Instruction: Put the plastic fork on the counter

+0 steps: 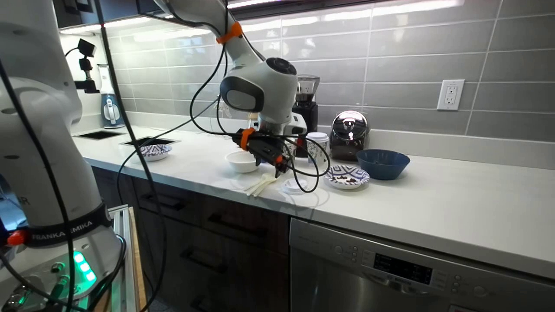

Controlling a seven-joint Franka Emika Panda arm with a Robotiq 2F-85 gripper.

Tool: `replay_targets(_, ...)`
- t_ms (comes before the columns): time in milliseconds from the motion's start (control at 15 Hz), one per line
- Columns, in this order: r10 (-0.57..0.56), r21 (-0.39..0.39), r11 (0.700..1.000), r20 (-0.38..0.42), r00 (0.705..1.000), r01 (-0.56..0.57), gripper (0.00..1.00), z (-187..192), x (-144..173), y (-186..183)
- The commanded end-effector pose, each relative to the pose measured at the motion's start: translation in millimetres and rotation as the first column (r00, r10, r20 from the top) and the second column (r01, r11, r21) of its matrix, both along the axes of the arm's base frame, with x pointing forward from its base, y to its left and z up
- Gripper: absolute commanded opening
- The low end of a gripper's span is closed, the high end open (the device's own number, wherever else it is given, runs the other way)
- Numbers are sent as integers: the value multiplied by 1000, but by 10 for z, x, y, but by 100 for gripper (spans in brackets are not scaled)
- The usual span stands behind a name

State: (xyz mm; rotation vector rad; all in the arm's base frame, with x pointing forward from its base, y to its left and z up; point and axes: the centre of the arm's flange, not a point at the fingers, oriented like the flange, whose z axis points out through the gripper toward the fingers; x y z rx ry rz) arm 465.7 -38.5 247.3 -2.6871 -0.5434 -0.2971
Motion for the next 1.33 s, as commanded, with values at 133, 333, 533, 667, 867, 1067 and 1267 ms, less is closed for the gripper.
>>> replay_targets(133, -105, -113, 988, 33, 994, 108, 100, 587, -92, -365)
replay_targets(333, -250, -182, 951, 16, 968, 248, 100, 1036, -89, -644)
replay_targets(533, -417, -195, 891, 4, 909, 410, 100, 1387, -65, -752)
replay_targets(667, -522, -184, 837, 19, 853, 516, 100, 1607, -66, -770)
replay_targets(867, -657, -157, 747, -26, 753, 646, 100, 1902, -27, -788)
replay_targets(1067, -628, -133, 772, -5, 778, 622, 100, 1793, -28, -854)
replay_targets(1267, -628, -133, 773, -15, 778, 620, 100, 1743, -38, -870)
